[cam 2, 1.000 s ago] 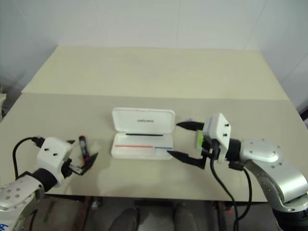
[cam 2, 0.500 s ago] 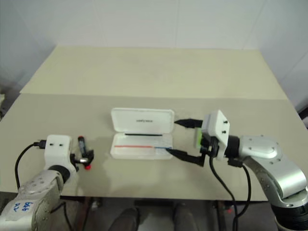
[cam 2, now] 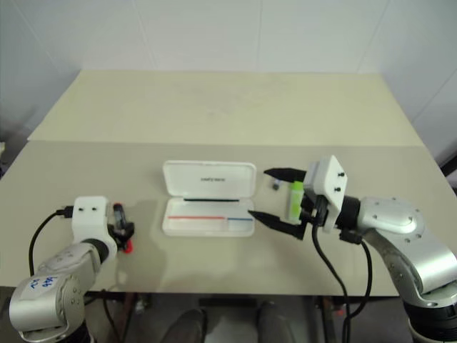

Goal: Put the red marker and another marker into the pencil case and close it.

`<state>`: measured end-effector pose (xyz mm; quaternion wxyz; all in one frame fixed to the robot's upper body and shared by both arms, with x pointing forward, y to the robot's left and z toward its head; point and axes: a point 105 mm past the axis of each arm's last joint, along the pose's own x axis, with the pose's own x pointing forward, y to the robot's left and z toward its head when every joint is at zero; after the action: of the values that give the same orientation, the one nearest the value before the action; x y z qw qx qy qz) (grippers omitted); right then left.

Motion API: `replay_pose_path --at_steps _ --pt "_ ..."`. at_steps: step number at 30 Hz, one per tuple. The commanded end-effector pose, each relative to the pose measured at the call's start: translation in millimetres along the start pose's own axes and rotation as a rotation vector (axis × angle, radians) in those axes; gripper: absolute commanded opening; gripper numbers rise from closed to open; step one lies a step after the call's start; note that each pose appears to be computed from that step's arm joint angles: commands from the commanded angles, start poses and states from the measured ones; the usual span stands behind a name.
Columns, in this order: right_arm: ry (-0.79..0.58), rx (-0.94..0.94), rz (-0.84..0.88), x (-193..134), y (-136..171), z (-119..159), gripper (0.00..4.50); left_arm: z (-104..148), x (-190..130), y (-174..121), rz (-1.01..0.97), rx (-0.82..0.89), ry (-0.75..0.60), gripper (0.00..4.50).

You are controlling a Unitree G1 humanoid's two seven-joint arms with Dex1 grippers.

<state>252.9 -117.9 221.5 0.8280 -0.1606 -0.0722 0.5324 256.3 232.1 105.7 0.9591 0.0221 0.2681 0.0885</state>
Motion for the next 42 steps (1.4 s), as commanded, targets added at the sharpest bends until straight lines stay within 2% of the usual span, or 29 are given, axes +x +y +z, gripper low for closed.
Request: replay_pose_path --at_steps 1,4,7,9,12,16,18,20,21,22,25,27,30,32,34,37,41,42 --pt "-0.045 -0.035 -0.012 0.9 -0.4 13.6 4.50 -11.8 2.4 18.0 0.070 0.004 0.056 1.42" --pt "-0.049 -0.033 -0.020 1.7 -2.3 13.9 4.50 -11.7 3.3 24.1 0.105 -0.002 0.051 0.52" --pt "-0.046 -0.031 -0.027 1.6 -3.7 12.4 4.50 -8.5 6.6 19.4 0.081 -0.170 0.003 0.51" --pt "-0.045 -0.029 -0.033 1.2 -4.9 11.4 4.50 2.0 7.0 24.0 0.105 -0.252 -0.075 0.51" --pt "-0.046 -0.026 -0.043 2.2 -6.5 10.2 4.50 33.8 3.8 28.3 0.043 -0.214 -0.271 0.51" --pt "-0.047 -0.024 -0.058 1.9 -9.5 9.2 4.50 66.7 -7.3 26.6 -0.071 -0.004 -0.458 0.51" --pt "-0.042 -0.023 -0.075 0.1 -13.0 7.8 4.50 94.3 -15.9 13.7 -0.248 0.094 -0.558 0.51" --pt "-0.041 -0.015 -0.094 -1.4 -16.3 6.6 4.50 124.8 -27.4 -7.6 -0.542 0.154 -0.627 0.51" --pt "-0.041 -0.013 -0.098 -1.3 -17.0 6.1 4.50 129.1 -33.2 -17.3 -0.666 0.205 -0.619 0.51" --pt "-0.041 -0.014 -0.099 -0.9 -17.4 5.7 4.50 127.9 -41.0 -27.9 -0.780 0.293 -0.609 0.51" --pt "-0.045 -0.017 -0.102 0.2 -17.9 6.2 4.50 99.0 -55.0 -48.6 -1.018 0.534 -0.504 0.51" --pt "-0.048 -0.019 -0.106 0.4 -18.3 6.8 4.50 89.0 -59.1 -51.9 -1.089 0.612 -0.473 0.51" --pt "-0.047 -0.025 -0.146 -4.5 -17.4 9.1 4.50 81.3 -66.1 -66.0 -1.238 0.848 -0.487 0.51" --pt "-0.032 -0.026 -0.177 -10.5 -15.7 8.0 4.50 79.4 -61.0 -77.3 -1.314 0.935 -0.479 0.51" --pt "-0.018 -0.029 -0.203 -14.8 -15.2 7.1 4.50 78.9 -47.2 -88.8 -1.325 1.029 -0.495 0.51" --pt "-0.010 -0.038 -0.224 -18.4 -13.3 9.3 4.50 82.7 -35.3 -107.0 -1.357 1.079 -0.539 0.51" --pt "0.000 -0.051 -0.269 -25.0 -11.6 13.7 4.50 76.8 -16.4 -124.0 -1.383 1.157 -0.469 0.51" --pt "0.001 -0.052 -0.282 -26.5 -11.3 14.3 4.50 78.3 -12.4 -127.7 -1.366 1.180 -0.489 0.51"
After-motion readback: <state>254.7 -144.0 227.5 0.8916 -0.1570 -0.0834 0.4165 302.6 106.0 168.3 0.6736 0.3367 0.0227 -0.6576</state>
